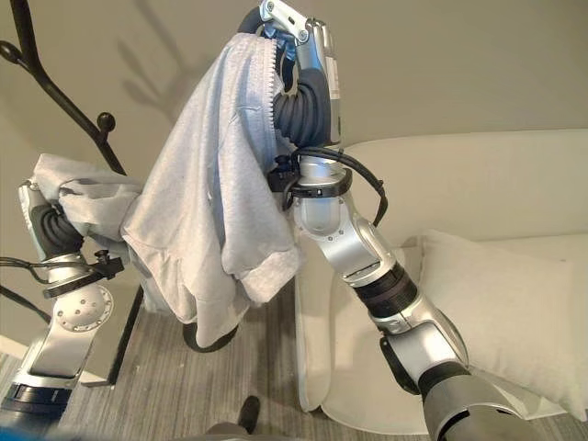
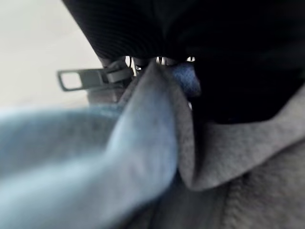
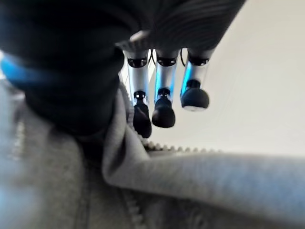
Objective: Hang the clothes on the sofa on the clothes rack.
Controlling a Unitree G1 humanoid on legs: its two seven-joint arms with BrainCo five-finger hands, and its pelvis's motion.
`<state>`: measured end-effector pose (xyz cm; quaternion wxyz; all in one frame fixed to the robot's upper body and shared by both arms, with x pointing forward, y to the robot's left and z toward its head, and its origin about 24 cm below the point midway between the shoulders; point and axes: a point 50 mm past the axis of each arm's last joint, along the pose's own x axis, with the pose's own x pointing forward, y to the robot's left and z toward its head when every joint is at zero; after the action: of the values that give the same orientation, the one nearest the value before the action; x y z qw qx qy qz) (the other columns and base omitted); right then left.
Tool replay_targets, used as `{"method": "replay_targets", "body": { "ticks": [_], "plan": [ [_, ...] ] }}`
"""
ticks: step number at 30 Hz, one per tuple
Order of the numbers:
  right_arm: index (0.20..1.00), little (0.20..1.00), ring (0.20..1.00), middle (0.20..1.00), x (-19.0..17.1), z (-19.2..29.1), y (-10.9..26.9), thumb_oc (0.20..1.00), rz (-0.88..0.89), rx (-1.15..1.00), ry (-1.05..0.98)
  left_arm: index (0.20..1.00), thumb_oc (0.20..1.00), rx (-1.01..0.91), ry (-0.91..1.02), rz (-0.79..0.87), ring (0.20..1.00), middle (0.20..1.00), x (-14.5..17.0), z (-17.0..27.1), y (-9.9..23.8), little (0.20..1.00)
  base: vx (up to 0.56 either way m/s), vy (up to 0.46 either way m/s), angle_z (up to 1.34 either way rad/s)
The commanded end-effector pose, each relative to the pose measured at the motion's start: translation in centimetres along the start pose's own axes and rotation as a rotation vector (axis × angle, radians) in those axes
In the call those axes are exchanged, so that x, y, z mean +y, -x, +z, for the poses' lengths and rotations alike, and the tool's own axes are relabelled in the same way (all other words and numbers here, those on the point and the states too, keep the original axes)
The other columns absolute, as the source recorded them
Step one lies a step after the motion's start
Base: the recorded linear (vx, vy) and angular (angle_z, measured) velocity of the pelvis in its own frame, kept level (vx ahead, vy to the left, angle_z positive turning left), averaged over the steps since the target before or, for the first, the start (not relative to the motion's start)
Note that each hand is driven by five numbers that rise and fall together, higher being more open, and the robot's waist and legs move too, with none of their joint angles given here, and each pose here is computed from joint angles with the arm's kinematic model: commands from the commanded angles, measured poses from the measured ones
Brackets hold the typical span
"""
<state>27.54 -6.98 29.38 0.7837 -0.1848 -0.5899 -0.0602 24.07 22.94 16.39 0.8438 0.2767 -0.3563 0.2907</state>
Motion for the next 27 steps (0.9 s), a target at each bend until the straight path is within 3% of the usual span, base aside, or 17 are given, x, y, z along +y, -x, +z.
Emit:
{"method": "replay_targets", "body": {
  "ticks": [1,12,19,23,27],
  "plan": [
    [0.200,0.200,0.200,0.200,-0.4,1.8,-1.1,0.200,-0.082,-0.087,-0.049,0.200,0.200,-0.155,0.087,0.000,0.200,0.200,-1.3,2.6,-2.0,0.200,0.03,0.360,0.07],
    [0.200,0.200,0.200,0.200,-1.9,-0.2,0.6,0.200,-0.099,-0.013,0.118,0.200,0.200,-0.169,0.204,-0.236,0.200,0.200,-7.6,4.2,-1.3,0.200,0.10,0.488,0.02],
    [0.200,0.200,0.200,0.200,-3.2,0.0,-0.1,0.200,-0.196,-0.041,0.204,0.200,0.200,-0.239,0.151,-0.188,0.200,0.200,-6.1,4.3,-1.6,0.200,-0.06,0.408,-0.27],
    [0.200,0.200,0.200,0.200,-3.4,0.5,0.4,0.200,-0.176,-0.075,0.214,0.200,0.200,-0.289,0.067,-0.178,0.200,0.200,-5.2,4.2,-1.9,0.200,-0.06,0.242,-0.66],
    [0.200,0.200,0.200,0.200,-4.1,0.6,1.4,0.200,-0.139,-0.103,0.246,0.200,0.200,-0.302,-0.031,-0.064,0.200,0.200,-2.6,3.4,-2.8,0.200,0.08,0.246,-0.35]
  ]
}}
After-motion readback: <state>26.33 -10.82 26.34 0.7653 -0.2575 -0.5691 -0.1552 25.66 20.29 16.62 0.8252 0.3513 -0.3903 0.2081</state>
